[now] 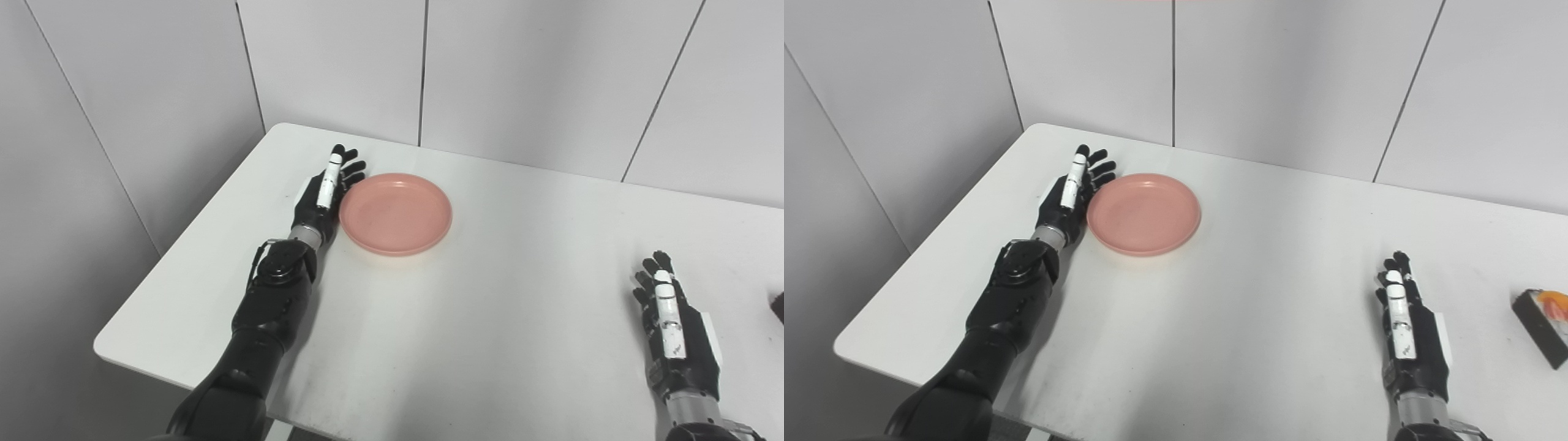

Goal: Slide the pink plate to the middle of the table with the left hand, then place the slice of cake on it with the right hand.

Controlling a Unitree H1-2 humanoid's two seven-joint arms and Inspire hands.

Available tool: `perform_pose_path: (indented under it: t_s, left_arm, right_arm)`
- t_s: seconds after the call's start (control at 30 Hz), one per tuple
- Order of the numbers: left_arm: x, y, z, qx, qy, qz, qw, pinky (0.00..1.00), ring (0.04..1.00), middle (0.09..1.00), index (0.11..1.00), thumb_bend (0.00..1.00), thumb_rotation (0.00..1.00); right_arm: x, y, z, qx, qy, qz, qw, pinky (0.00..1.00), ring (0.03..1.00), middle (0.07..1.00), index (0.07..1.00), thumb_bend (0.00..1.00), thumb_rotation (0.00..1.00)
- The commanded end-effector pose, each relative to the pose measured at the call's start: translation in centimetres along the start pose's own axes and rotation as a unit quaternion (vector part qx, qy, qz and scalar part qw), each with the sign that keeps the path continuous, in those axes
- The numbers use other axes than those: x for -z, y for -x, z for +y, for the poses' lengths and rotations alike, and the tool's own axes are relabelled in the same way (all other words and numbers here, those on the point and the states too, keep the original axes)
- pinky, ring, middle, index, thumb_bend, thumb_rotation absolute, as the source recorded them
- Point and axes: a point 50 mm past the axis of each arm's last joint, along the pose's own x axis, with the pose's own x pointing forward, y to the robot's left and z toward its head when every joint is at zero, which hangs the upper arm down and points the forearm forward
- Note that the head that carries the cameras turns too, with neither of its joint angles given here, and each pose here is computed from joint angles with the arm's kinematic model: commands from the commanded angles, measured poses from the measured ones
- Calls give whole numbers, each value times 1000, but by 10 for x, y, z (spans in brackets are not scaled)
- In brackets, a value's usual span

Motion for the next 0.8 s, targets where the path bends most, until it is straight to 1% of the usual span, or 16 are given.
perform_pose_path:
  t_s: [0.0,0.17,0.33,0.43,0.5,0.53,0.57,0.6,0.63,0.67,0.77]
  left_arm:
    - [-26,-11,-12,24,-8,-37,999,876,876,863,863,687,1000]
    - [-27,-7,-29,42,-3,-34,999,876,892,882,882,698,1000]
    - [-27,0,-49,68,-2,-27,997,902,920,908,901,706,1000]
    - [-26,5,-62,83,3,-24,996,901,915,902,902,701,1000]
    - [-26,8,-69,84,9,-26,996,897,908,896,898,696,1000]
    - [-26,9,-73,83,12,-28,996,874,885,877,876,676,1000]
    - [-26,12,-78,85,13,-29,996,870,881,874,872,672,1000]
    - [-26,13,-81,87,13,-30,996,881,889,880,879,669,1000]
    - [-25,16,-85,98,8,-25,995,886,893,883,883,668,1000]
    - [-25,18,-87,106,4,-21,994,914,919,905,906,685,1000]
    - [-20,24,-99,128,11,-7,992,943,948,925,933,694,1000]
  right_arm:
    - [-15,-7,6,-9,-4,-23,1000,990,954,960,966,539,892]
    - [-15,-8,6,-9,-1,-24,1000,984,945,949,959,541,868]
    - [-15,-7,5,-7,10,-24,1000,981,950,956,970,547,888]
    - [-15,-7,6,-6,13,-27,1000,975,944,947,961,545,879]
    - [-16,-6,6,-7,16,-27,999,973,944,946,960,539,882]
    - [-17,-6,7,-7,18,-27,999,976,946,947,963,535,895]
    - [-18,-5,7,-8,17,-26,999,976,946,947,963,534,898]
    - [-18,-5,8,-8,17,-26,999,978,948,948,965,533,898]
    - [-18,-5,8,-8,16,-25,1000,979,949,949,966,532,898]
    - [-18,-5,8,-8,15,-24,1000,981,950,949,966,525,896]
    - [-20,-4,10,-8,13,-22,1000,984,949,948,966,524,892]
